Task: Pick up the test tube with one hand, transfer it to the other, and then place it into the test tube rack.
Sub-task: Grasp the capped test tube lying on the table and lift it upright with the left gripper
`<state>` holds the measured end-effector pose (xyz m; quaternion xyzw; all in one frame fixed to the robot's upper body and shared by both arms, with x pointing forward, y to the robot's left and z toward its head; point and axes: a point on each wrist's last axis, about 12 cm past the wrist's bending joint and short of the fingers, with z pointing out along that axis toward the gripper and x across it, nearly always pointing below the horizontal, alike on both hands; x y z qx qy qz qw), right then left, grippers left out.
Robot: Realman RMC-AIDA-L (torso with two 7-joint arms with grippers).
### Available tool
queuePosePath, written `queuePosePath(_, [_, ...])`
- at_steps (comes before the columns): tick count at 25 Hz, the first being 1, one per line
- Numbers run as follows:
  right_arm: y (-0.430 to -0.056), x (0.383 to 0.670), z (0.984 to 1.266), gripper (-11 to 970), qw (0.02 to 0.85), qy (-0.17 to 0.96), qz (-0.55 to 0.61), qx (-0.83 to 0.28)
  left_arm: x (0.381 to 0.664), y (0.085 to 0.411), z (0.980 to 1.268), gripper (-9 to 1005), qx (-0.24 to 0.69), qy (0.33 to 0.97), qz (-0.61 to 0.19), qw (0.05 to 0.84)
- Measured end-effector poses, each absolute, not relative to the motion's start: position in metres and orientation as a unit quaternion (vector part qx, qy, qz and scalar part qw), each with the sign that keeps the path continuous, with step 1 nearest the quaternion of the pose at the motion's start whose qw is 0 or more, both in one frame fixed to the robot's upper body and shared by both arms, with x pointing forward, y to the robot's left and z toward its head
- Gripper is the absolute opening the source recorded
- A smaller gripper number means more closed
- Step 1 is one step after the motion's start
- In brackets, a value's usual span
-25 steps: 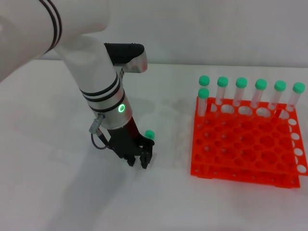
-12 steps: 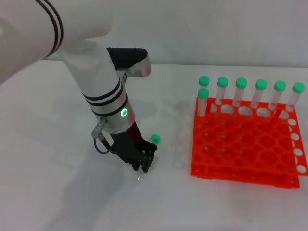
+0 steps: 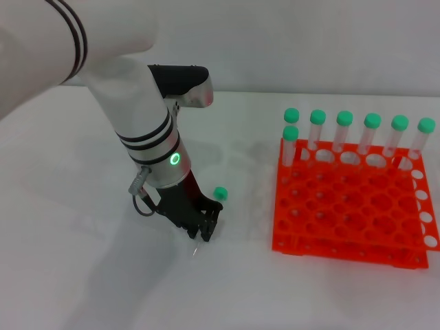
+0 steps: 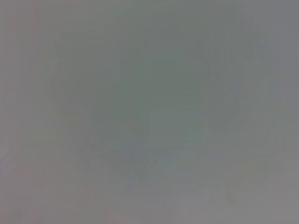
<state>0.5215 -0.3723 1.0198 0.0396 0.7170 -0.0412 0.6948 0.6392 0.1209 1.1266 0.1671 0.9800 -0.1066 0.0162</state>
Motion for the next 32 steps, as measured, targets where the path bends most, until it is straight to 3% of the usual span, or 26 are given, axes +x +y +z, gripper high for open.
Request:
queuePosePath(17, [-0.372, 0.521, 1.02, 855, 0.696, 0.716, -0.042, 0.043, 0.644, 0.127, 1.129, 164, 0.169, 0.977, -0.121, 0.033])
queuePosePath(32, [-0.384, 0.519, 1.022, 855, 0.702, 0.704, -0.057, 0.094, 0.685, 0.136, 1.168, 167, 0.178, 0.933, -0.231, 0.212])
